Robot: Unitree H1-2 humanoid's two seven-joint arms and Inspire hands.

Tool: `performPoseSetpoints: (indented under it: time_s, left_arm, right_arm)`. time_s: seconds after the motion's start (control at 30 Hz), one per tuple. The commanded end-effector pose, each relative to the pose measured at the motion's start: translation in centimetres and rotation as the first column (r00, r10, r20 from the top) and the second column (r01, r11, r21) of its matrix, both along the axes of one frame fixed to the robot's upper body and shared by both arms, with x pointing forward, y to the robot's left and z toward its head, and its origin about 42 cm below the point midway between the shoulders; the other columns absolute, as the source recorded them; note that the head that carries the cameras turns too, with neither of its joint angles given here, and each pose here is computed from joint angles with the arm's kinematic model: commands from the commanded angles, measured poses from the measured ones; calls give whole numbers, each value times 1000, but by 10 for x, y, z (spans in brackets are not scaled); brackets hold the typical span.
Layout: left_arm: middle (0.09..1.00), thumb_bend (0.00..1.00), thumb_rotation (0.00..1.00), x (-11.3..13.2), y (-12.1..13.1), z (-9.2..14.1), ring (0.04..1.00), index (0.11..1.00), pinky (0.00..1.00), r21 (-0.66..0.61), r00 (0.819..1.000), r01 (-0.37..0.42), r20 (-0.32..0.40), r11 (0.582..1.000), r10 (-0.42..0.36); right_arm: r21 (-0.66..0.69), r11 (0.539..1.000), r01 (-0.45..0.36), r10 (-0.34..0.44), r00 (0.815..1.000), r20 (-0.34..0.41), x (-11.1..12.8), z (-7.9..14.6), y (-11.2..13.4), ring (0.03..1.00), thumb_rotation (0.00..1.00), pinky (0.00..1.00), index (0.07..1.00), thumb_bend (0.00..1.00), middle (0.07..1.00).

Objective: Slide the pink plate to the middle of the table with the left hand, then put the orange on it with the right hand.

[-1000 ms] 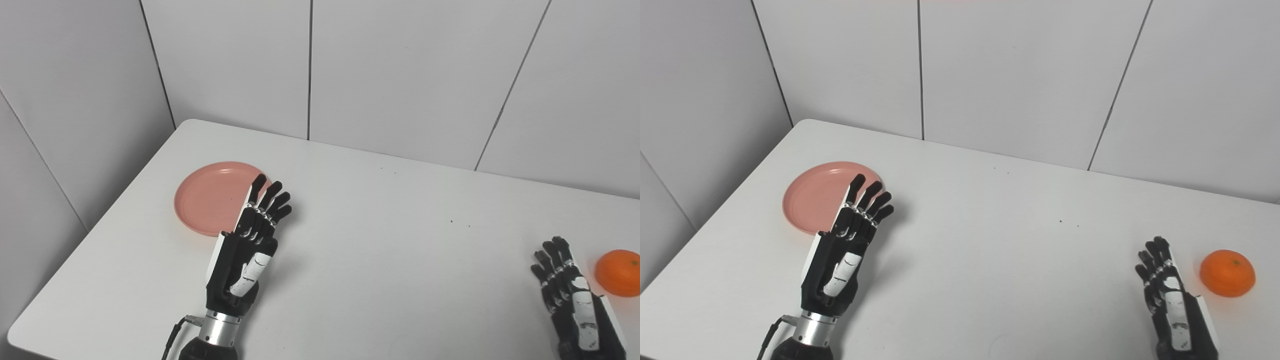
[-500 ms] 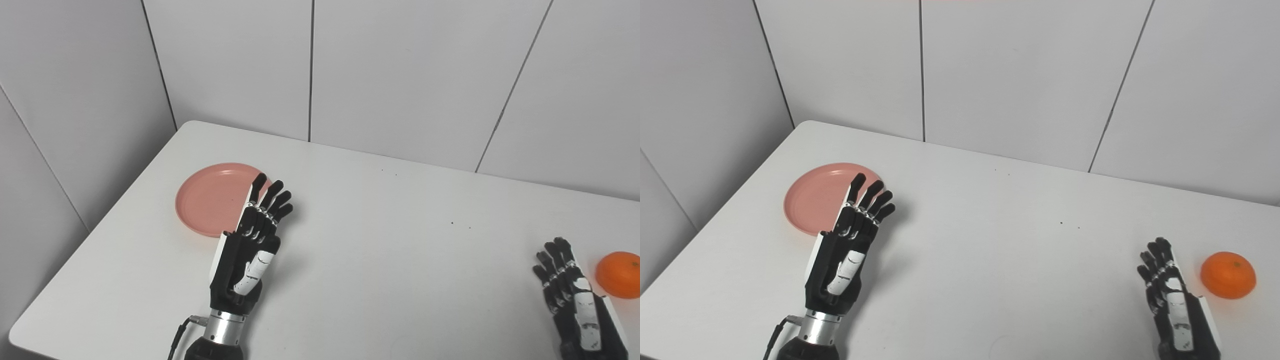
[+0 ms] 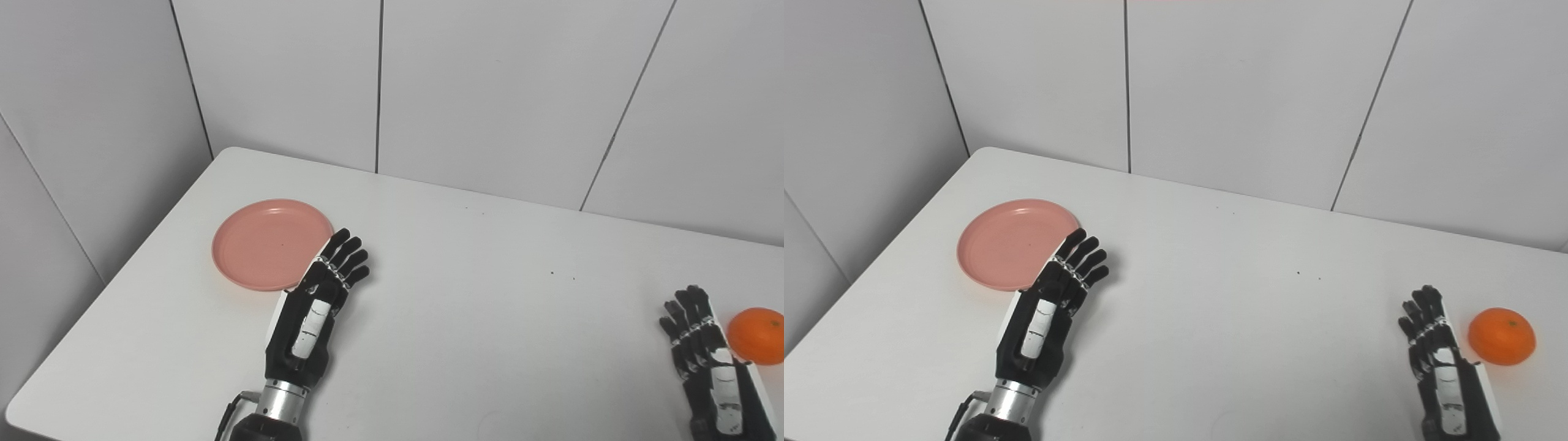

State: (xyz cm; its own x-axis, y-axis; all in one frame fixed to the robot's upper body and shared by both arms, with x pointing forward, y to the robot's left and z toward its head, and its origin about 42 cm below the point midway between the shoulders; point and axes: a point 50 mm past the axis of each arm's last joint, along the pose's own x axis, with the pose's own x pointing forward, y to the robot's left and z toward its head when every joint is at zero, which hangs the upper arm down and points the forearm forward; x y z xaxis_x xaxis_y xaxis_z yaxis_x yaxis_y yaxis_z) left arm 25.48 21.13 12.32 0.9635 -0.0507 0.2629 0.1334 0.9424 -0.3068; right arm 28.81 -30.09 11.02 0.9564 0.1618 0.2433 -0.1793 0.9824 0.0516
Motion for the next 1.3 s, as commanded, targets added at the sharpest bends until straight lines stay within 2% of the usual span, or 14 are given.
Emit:
performPoseSetpoints:
  time_s: [0.0,0.1,0.23,0.47,0.73,0.83,1.0,1.07,1.27]
  left_arm:
    - [892,913,750,-2,6,8,875,861,831,-4,1000,2,2,1000,-2]
    - [873,909,756,10,15,31,867,831,832,29,998,0,60,1000,-2]
    - [873,916,767,24,35,58,860,841,825,86,992,28,124,996,-39]
    - [843,951,725,47,69,82,848,830,805,157,976,46,202,987,-78]
    - [825,954,734,74,102,94,824,836,781,196,965,31,251,980,-80]
    - [838,923,788,84,112,104,835,852,788,217,961,9,269,976,-69]
    - [840,900,819,101,133,123,843,883,811,198,961,-8,271,980,-46]
    - [824,910,803,108,143,126,835,875,805,185,962,-12,269,983,-39]
    - [859,914,796,129,167,132,860,878,800,184,965,-57,262,981,7]
  right_arm:
    - [57,998,25,-16,988,-151,-35,-51,10,1000,933,1000,994,854,1000]
    - [59,998,25,-16,989,-147,-35,-50,12,1000,928,1000,993,851,1000]
    - [46,999,21,-15,990,-143,-36,-49,14,1000,939,1000,997,845,999]
    - [43,999,21,-15,990,-139,-36,-48,16,999,939,1000,1000,812,996]
    - [37,999,18,-13,991,-133,-35,-49,16,995,922,1000,1000,800,994]
    - [36,999,18,-13,991,-133,-35,-50,16,992,923,1000,998,791,993]
    - [30,999,11,-7,991,-134,-34,-51,15,994,927,1000,1000,780,996]
    - [30,1000,9,-5,991,-135,-33,-51,15,996,925,1000,1000,786,997]
    - [26,1000,15,-12,990,-138,-32,-53,14,992,924,1000,998,797,992]
